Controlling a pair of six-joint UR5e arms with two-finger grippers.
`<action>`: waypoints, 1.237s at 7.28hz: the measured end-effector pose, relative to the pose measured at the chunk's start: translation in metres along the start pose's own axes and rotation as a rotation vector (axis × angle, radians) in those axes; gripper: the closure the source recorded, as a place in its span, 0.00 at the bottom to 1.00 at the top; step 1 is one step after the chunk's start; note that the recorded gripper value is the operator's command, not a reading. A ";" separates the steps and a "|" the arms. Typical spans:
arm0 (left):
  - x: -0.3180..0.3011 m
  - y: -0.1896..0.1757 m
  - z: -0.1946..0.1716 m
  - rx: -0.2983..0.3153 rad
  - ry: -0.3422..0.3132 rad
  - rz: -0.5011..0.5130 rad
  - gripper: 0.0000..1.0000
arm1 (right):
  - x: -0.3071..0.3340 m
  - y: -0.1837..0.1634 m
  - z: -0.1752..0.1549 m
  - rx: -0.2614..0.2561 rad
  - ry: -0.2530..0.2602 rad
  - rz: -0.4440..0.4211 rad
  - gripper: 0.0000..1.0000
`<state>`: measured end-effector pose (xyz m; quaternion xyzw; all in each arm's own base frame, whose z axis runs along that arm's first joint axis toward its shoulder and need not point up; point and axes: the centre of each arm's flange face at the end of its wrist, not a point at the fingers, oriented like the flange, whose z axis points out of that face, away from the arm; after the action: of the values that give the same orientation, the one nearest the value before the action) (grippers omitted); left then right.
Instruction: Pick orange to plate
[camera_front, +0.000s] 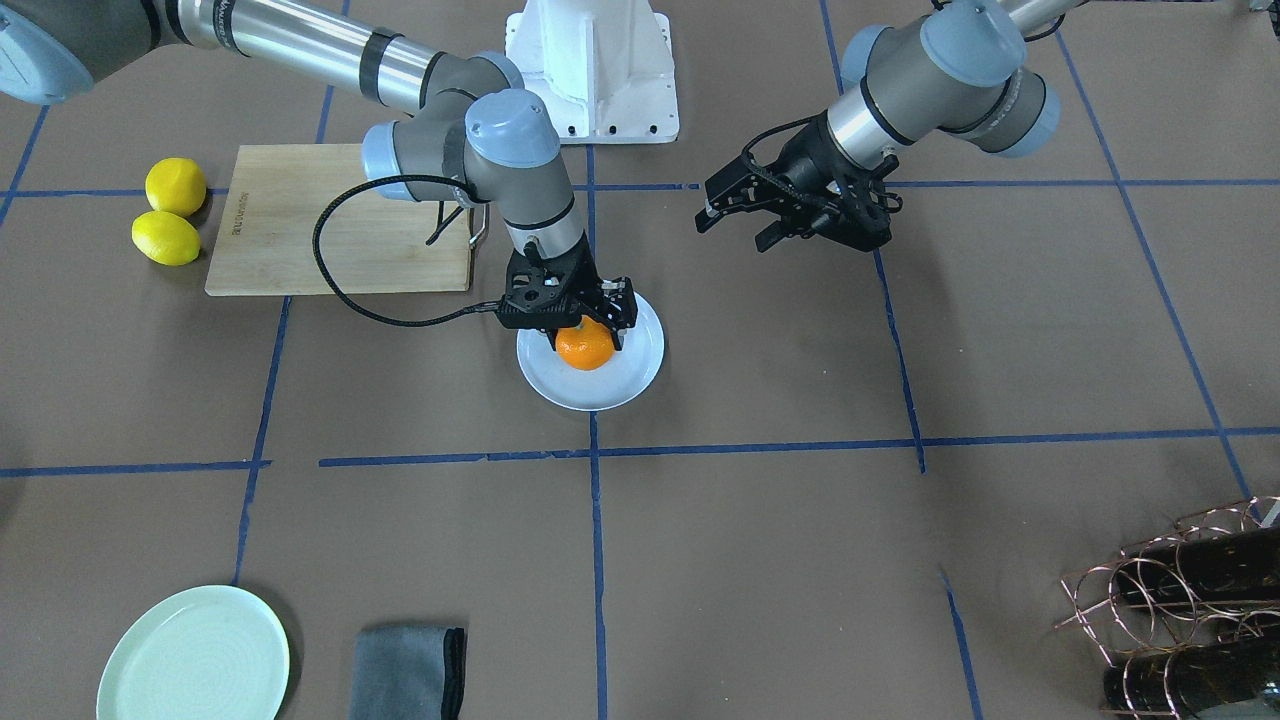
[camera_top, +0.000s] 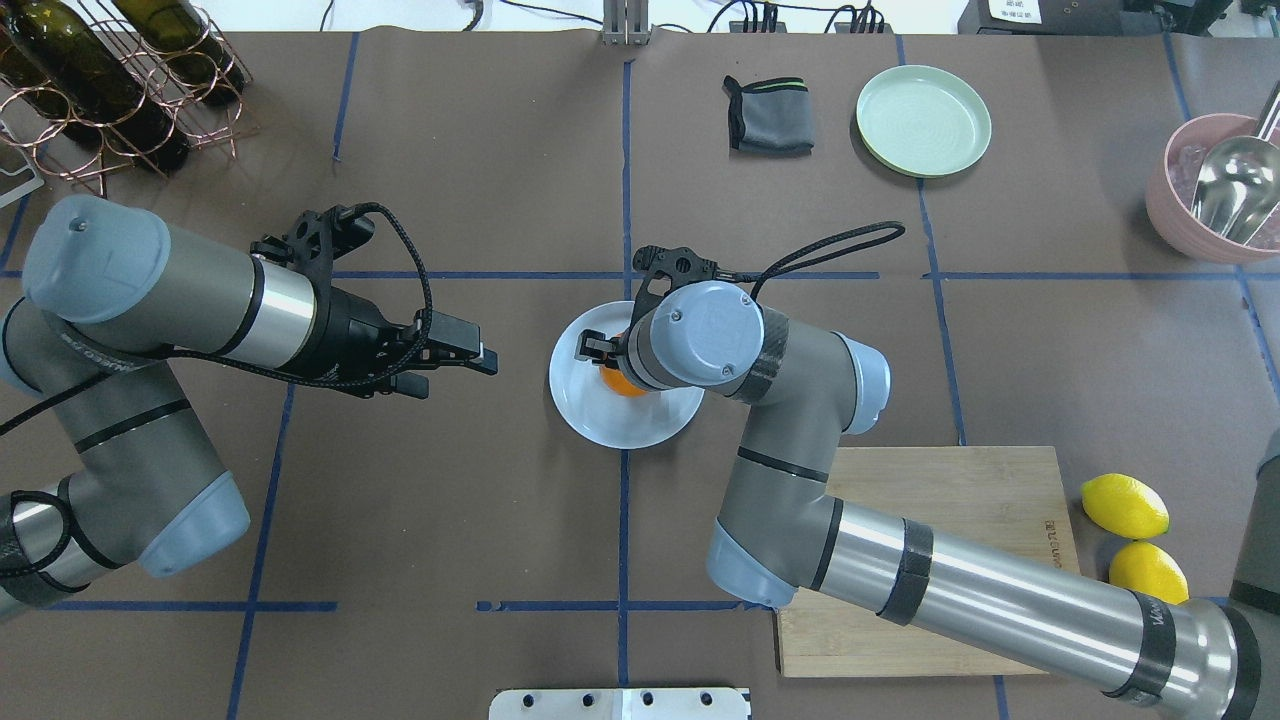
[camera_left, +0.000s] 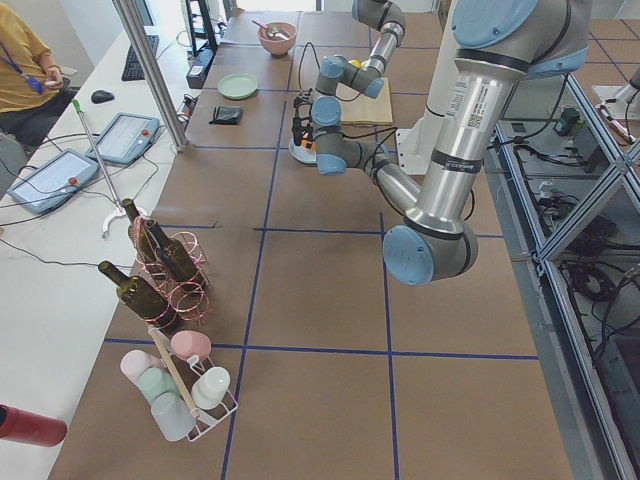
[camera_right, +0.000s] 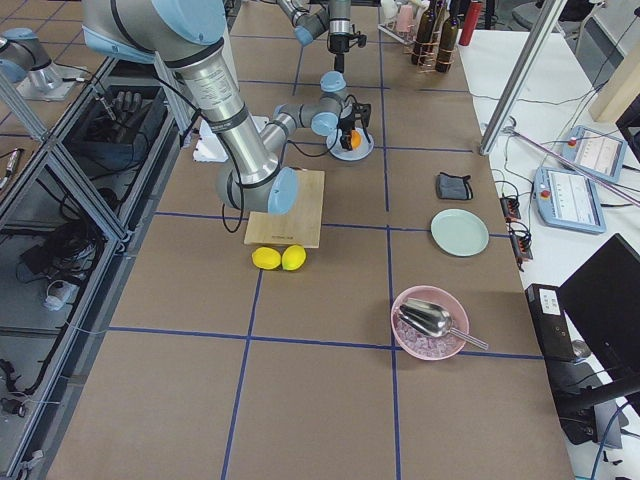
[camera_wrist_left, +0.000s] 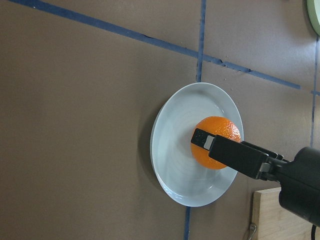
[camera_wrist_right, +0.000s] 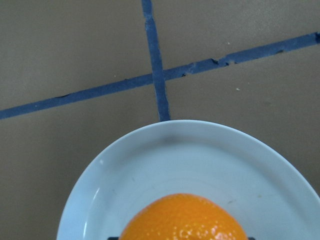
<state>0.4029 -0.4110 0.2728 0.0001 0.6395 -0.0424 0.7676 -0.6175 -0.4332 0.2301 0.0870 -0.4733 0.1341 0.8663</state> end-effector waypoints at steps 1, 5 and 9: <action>0.000 0.000 0.001 -0.001 0.000 0.000 0.00 | -0.001 0.000 0.000 0.001 -0.001 0.000 0.00; -0.013 -0.007 -0.009 0.015 -0.014 -0.005 0.00 | 0.005 -0.034 -0.056 0.006 -0.064 0.016 0.00; -0.124 -0.026 -0.076 0.073 -0.156 0.161 0.00 | 0.232 -0.159 -0.166 -0.101 -0.021 -0.070 0.00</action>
<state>0.3047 -0.4247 0.3820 0.0760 0.5738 -0.0035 0.8154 -0.3155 -0.5032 0.3332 0.0611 -0.4851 0.0786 0.8688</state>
